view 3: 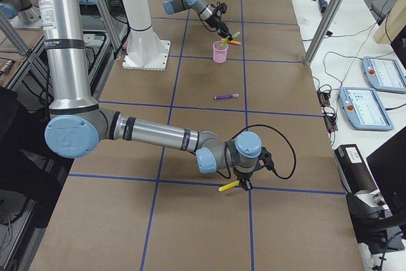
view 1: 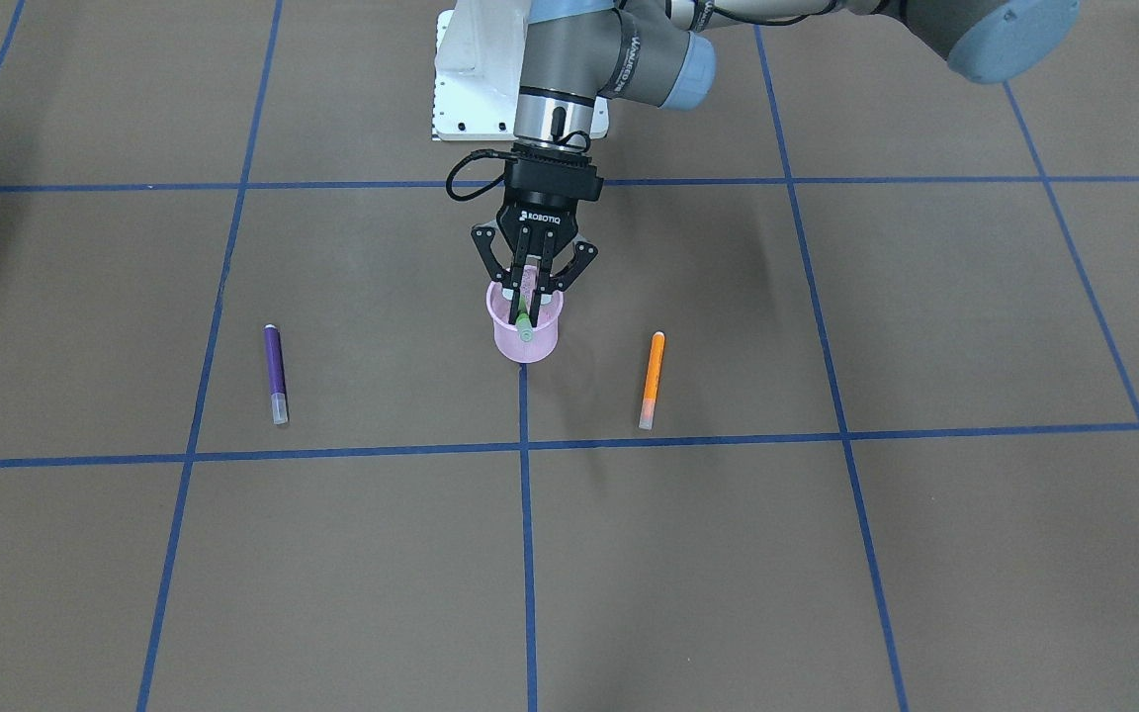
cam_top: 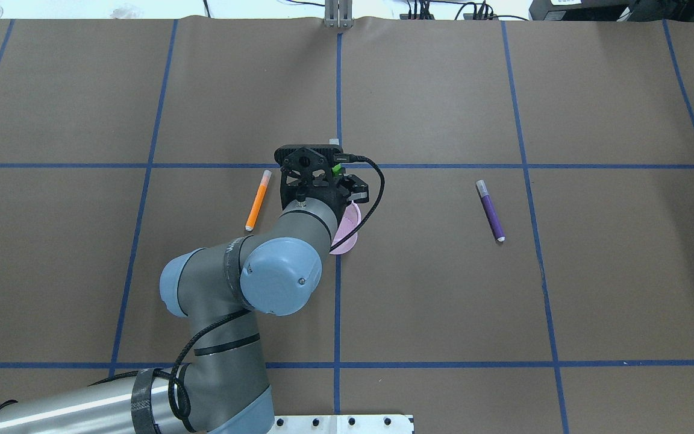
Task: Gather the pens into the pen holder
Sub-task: 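Drop green marker into cup with left gripper while right lifts yellow marker, then carry yellow marker toward cup with right gripper while left grasps orange marker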
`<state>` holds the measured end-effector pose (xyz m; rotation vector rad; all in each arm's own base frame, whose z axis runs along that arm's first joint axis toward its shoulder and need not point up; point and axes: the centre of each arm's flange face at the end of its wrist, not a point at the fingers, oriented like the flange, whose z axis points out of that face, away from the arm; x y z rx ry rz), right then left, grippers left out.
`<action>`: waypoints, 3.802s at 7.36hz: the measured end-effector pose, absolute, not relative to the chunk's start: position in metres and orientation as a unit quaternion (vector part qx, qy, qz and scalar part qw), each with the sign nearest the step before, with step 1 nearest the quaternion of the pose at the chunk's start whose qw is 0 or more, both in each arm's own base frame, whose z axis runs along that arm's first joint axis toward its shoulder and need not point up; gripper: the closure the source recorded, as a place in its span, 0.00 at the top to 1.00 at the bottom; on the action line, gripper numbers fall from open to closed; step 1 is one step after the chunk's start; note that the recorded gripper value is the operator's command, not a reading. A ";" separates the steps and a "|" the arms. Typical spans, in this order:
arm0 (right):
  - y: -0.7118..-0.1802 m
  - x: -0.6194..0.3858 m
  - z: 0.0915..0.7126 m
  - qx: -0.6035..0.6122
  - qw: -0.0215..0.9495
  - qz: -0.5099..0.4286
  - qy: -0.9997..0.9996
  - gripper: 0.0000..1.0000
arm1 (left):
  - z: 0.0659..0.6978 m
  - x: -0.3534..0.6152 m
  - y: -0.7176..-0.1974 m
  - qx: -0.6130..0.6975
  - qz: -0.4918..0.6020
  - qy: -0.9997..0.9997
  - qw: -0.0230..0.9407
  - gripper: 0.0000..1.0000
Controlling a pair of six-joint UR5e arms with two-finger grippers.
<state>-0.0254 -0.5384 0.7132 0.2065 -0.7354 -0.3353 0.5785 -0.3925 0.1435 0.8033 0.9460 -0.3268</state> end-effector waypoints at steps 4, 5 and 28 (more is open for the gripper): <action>-0.539 -0.026 0.712 0.101 0.913 -0.163 -0.360 0.00 | 0.156 0.589 -0.393 0.372 -0.147 0.430 0.809 0.69; -0.539 -0.026 0.712 0.101 0.913 -0.163 -0.361 0.00 | 0.156 0.590 -0.392 0.372 -0.147 0.430 0.809 1.00; -0.483 -0.302 0.284 0.308 0.776 -0.039 -0.549 0.00 | 0.280 0.529 -0.560 0.081 0.046 0.392 0.915 0.86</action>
